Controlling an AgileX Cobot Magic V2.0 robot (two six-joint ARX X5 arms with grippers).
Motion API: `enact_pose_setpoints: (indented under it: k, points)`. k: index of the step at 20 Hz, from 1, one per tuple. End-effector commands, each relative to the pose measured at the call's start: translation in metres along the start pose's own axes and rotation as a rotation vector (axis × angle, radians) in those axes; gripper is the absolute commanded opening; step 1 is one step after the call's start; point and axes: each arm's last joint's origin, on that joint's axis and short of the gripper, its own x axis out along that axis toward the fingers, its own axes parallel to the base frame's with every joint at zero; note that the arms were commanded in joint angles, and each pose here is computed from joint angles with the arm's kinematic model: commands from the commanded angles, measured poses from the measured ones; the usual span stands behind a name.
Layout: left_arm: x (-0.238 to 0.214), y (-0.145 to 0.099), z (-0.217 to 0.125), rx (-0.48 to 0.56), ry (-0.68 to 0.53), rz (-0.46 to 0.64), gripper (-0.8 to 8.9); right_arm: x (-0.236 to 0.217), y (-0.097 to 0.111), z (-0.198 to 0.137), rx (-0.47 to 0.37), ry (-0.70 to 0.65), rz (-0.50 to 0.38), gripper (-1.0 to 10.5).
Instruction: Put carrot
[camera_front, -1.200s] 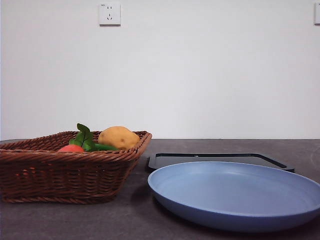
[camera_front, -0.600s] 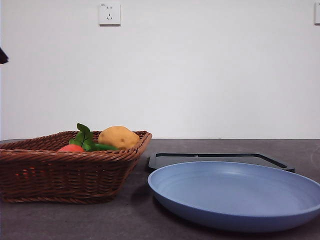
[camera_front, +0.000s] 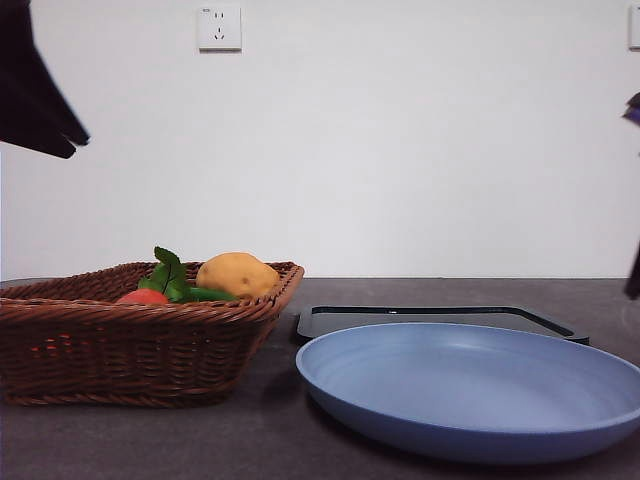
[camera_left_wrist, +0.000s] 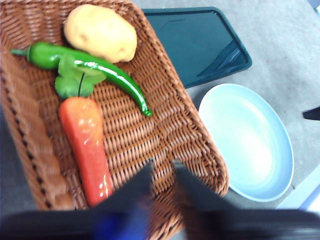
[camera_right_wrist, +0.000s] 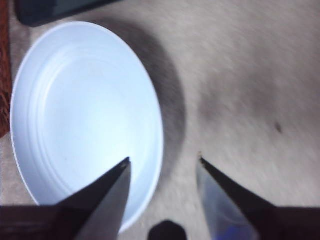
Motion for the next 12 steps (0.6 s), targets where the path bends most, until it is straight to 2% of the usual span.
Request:
enact_pose_setpoints:
  k: [1,3,6,12]
  points:
    - [0.0,-0.003,0.005,0.039,-0.026,-0.012,2.76,0.009,0.005,0.008,-0.005,-0.005,0.01,2.6]
    - [0.001,-0.004,0.005,0.042,-0.025,-0.015,2.77,0.02,0.007,0.011,-0.006,0.014,0.016,2.6]
    - [0.001,-0.004,0.005,0.043,-0.023,-0.017,2.77,0.036,0.007,0.013,-0.003,0.038,-0.02,2.4]
    - [0.001,-0.004,0.005,0.04,-0.023,-0.013,2.77,0.057,0.003,0.014,0.02,0.099,-0.037,0.6]
